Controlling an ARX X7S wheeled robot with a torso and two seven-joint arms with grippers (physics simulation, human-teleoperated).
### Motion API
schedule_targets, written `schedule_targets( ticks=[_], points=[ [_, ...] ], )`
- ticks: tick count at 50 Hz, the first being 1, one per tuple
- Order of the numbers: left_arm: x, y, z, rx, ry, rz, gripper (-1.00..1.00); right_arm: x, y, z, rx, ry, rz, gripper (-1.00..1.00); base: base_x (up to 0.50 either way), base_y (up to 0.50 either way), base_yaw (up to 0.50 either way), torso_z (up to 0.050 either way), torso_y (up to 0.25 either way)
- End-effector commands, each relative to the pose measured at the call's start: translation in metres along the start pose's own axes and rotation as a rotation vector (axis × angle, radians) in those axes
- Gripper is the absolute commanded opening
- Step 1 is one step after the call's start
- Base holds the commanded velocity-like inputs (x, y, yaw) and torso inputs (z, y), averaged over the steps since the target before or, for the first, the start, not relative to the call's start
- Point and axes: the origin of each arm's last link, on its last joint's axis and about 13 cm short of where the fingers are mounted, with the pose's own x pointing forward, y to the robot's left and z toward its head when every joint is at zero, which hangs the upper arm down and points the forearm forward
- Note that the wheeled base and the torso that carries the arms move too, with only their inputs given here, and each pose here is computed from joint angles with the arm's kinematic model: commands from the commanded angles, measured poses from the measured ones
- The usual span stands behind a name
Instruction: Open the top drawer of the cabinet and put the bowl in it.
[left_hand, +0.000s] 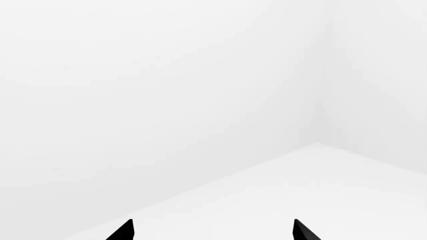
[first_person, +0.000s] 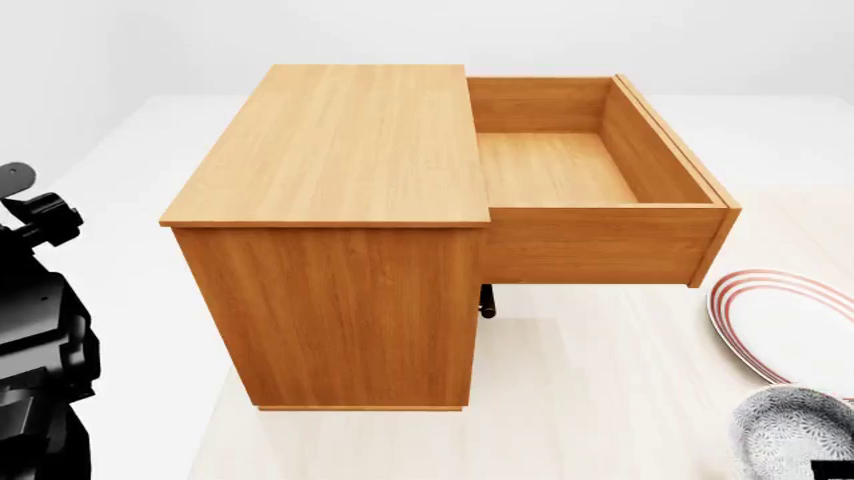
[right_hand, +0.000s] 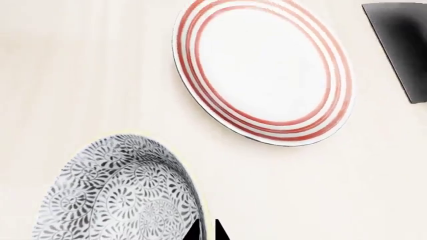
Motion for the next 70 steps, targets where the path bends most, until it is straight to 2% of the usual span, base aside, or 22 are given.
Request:
schedule_targets(
  ticks=[1, 8, 13, 26, 33, 44, 49, 58, 70],
  points=[
    [0.000, 0.000, 0.000, -0.002, 0.001, 0.001, 1.00, -0.026, -0.006, 0.042, -0.008, -0.157, -0.083, -1.00, 0.00, 0.00, 0.00, 0.000, 0.000],
    [0.001, 0.001, 0.000, -0.004, 0.001, 0.004, 1.00, -0.050, -0.013, 0.069, -0.014, -0.219, -0.149, -1.00, 0.00, 0.00, 0.00, 0.000, 0.000],
    [0.001, 0.001, 0.000, -0.005, 0.001, 0.004, 1.00, -0.070, -0.017, 0.087, -0.004, -0.268, -0.239, -1.00, 0.00, 0.00, 0.00, 0.000, 0.000],
    [0.002, 0.004, 0.000, -0.010, 0.004, 0.010, 1.00, -0.094, -0.025, 0.155, 0.017, -0.376, -0.390, -1.00, 0.00, 0.00, 0.00, 0.000, 0.000],
    [0.002, 0.004, 0.001, -0.013, 0.006, 0.011, 1.00, -0.105, -0.018, 0.201, -0.013, -0.467, -0.418, -1.00, 0.00, 0.00, 0.00, 0.000, 0.000],
    [0.004, 0.005, 0.002, -0.015, 0.005, 0.015, 1.00, -0.129, -0.009, 0.263, -0.059, -0.601, -0.533, -1.00, 0.00, 0.00, 0.00, 0.000, 0.000],
    [0.003, 0.006, 0.001, -0.015, 0.007, 0.016, 1.00, -0.136, 0.004, 0.289, -0.102, -0.651, -0.540, -1.00, 0.00, 0.00, 0.00, 0.000, 0.000],
    [0.004, 0.006, 0.001, -0.017, 0.010, 0.019, 1.00, -0.140, 0.040, 0.321, -0.203, -0.723, -0.460, -1.00, 0.00, 0.00, 0.00, 0.000, 0.000],
    [0.004, 0.006, 0.002, -0.017, 0.008, 0.023, 1.00, -0.134, 0.096, 0.355, -0.410, -0.760, -0.359, -1.00, 0.00, 0.00, 0.00, 0.000, 0.000]
  ],
)
